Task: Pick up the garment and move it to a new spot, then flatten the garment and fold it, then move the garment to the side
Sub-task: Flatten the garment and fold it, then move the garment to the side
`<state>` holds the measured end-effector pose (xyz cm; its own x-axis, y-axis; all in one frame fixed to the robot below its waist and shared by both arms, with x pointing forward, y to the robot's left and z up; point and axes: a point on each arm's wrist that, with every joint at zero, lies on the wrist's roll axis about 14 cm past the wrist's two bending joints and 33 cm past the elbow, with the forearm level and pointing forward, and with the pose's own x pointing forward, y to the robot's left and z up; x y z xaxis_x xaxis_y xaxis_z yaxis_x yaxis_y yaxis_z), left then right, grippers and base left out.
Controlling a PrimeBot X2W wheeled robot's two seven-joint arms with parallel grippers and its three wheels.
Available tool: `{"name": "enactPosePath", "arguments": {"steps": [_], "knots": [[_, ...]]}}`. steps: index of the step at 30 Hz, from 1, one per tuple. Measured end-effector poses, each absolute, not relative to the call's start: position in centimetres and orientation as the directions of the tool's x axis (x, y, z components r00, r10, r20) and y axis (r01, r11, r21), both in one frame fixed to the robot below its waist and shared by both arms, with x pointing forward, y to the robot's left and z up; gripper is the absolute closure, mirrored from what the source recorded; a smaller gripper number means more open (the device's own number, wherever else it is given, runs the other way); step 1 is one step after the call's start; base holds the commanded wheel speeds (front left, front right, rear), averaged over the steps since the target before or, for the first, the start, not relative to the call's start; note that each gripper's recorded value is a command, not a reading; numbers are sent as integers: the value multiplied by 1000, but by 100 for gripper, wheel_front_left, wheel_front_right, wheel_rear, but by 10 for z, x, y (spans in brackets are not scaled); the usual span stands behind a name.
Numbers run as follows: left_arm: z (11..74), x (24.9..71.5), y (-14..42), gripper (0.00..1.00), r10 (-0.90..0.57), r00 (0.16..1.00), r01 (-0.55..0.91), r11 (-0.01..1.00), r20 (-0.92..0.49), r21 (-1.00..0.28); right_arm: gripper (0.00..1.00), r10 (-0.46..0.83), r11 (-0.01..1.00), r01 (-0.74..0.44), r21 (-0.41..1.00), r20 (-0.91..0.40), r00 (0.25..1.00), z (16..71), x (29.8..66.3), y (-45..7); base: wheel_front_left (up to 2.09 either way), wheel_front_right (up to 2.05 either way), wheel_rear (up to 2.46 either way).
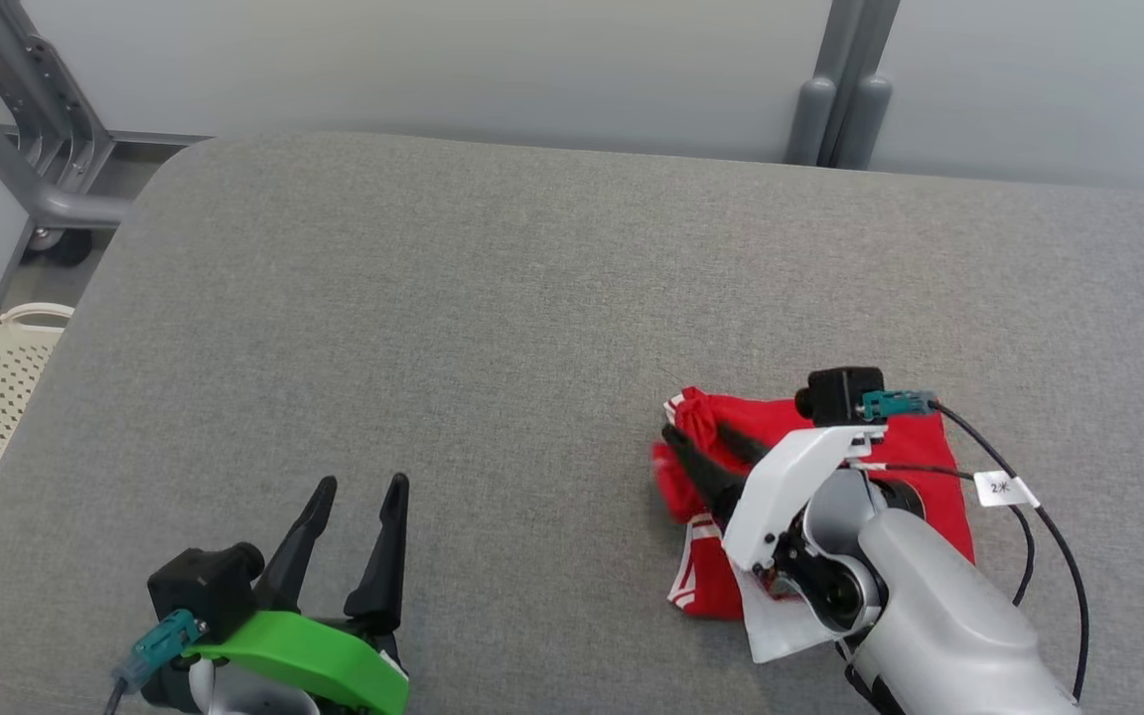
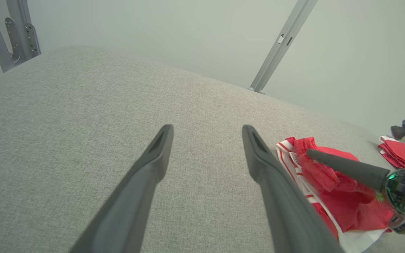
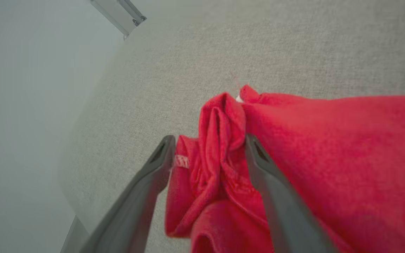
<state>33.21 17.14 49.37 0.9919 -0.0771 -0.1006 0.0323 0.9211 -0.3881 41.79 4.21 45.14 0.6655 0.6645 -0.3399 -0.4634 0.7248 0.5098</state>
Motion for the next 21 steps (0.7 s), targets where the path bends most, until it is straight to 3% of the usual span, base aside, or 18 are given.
{"name": "enactPosePath", "arguments": {"steps": [5,10,15,21], "knots": [[496,334,173,0,-75,993,33,923,-93,-383,0,614,739,-450,501,-226,756,485,440,9,0,0,0],[505,340,174,0,-72,995,41,925,-67,-377,0,486,833,-319,452,-322,812,464,442,-76,0,0,0],[503,343,175,0,-69,995,36,926,-74,-376,0,385,875,-158,458,-461,799,429,427,-138,0,0,0],[498,345,174,0,-69,994,30,926,-89,-377,0,398,836,-71,544,-512,761,415,418,-145,0,0,0]]}}
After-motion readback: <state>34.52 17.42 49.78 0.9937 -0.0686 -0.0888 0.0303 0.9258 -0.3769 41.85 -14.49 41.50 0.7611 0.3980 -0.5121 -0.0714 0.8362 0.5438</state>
